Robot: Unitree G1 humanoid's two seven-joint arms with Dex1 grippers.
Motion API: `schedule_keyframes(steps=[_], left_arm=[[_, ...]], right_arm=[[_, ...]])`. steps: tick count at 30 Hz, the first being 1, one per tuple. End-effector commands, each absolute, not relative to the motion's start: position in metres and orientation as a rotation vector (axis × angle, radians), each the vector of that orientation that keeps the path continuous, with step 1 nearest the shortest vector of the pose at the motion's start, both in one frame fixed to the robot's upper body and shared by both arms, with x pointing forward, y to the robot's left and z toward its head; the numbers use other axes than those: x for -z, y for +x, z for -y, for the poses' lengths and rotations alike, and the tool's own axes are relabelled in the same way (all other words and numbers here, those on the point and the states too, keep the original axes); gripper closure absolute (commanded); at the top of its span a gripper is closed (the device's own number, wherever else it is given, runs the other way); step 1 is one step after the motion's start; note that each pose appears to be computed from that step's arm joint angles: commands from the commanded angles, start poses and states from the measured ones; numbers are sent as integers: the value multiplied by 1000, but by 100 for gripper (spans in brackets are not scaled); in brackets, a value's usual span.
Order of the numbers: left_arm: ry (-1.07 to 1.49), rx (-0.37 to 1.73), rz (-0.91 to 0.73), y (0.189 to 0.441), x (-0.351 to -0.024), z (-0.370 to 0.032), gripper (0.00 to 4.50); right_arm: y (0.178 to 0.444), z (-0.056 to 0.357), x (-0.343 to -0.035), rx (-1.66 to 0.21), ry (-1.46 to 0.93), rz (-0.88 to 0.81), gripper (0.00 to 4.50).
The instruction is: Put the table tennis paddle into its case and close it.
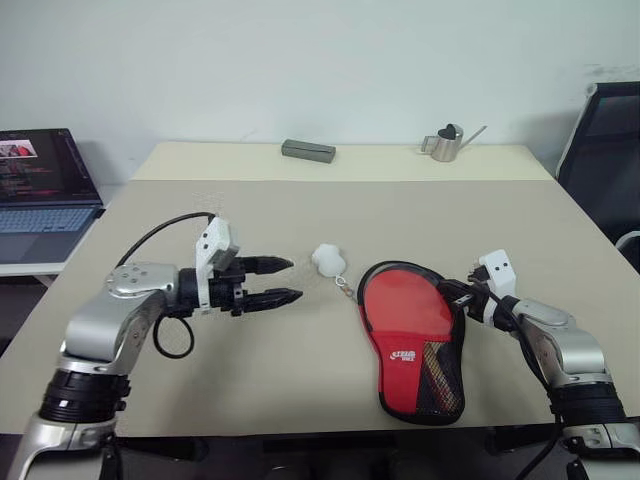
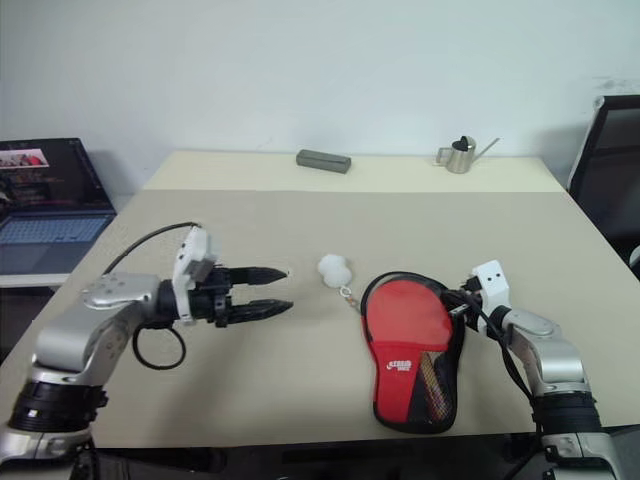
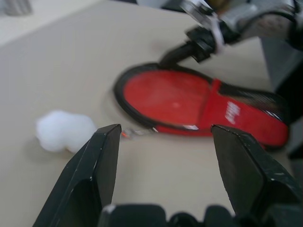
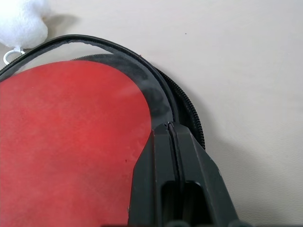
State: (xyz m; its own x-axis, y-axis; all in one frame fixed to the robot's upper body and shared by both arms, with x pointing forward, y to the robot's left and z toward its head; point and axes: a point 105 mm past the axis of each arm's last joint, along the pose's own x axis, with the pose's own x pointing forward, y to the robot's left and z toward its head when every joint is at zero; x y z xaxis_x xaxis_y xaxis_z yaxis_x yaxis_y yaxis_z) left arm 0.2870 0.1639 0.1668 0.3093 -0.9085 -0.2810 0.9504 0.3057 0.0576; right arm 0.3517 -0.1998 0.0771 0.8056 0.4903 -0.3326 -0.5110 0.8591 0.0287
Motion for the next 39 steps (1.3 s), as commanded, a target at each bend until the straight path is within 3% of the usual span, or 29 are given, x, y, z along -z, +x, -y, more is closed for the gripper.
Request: schedule_keyframes(steps=[1, 9, 13, 16, 20, 23, 30, 39], left_arm=[[289, 1247, -159, 285, -184, -172, 122], [313, 1218, -169, 288, -186, -183, 122], [312, 1225, -173, 285, -183, -182, 122], [314, 1220, -181, 284, -182, -185, 122], [318, 1212, -185, 285, -182, -187, 122], [325, 1205, -191, 285, -181, -190, 122], [350, 1165, -194, 293, -178, -196, 122], [388, 984, -233, 333, -161, -198, 122]], right_arm=[[354, 206, -92, -524, -86, -295, 448], [361, 222, -102, -477, -122, -268, 448], [352, 207, -115, -584, -101, -232, 448], [341, 187, -132, -691, -79, -170, 395], [336, 173, -146, -731, -71, -99, 262], [315, 149, -142, -877, -136, -113, 160], [303, 138, -122, -986, -225, -166, 160], [312, 128, -101, -1024, -258, -210, 160]])
